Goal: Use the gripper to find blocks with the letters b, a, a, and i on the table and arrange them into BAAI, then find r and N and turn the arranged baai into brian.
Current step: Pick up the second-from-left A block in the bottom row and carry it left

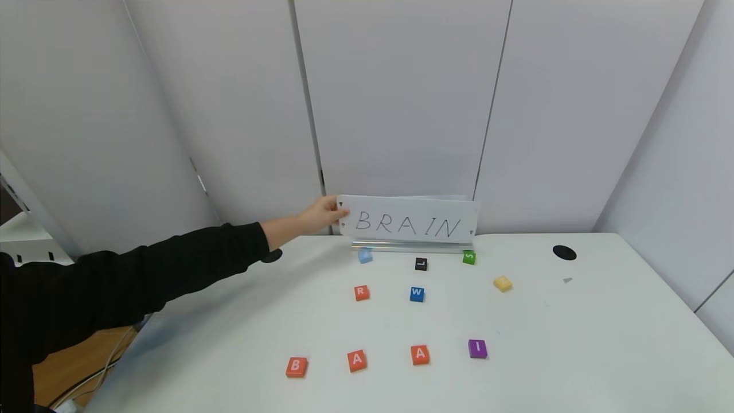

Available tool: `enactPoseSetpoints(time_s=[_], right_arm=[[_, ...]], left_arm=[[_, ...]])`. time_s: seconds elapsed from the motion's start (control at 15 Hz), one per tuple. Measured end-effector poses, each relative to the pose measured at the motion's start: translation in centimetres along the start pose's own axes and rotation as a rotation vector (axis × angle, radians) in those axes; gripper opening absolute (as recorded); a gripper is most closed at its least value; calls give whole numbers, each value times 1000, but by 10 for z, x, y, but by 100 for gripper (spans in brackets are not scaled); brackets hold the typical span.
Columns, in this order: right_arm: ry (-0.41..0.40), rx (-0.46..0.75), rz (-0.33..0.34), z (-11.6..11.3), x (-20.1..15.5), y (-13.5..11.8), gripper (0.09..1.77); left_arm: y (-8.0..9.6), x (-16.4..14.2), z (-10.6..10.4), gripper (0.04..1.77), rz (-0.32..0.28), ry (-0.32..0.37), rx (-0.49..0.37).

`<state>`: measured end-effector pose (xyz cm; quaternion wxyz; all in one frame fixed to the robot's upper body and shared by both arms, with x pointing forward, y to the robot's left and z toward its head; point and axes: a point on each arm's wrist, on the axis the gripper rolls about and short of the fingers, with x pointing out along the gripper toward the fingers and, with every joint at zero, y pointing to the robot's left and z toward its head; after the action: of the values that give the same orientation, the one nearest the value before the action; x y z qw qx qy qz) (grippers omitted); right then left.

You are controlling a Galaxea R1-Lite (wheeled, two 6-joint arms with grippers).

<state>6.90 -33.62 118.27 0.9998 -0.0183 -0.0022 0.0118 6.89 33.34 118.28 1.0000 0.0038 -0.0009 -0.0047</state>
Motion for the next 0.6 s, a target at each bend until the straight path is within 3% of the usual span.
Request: enactPoseSetpoints(time_s=[0.6], right_arm=[[0,0,1,0,0,0,171]], left_arm=[[0,0,0,172,0,0,0]])
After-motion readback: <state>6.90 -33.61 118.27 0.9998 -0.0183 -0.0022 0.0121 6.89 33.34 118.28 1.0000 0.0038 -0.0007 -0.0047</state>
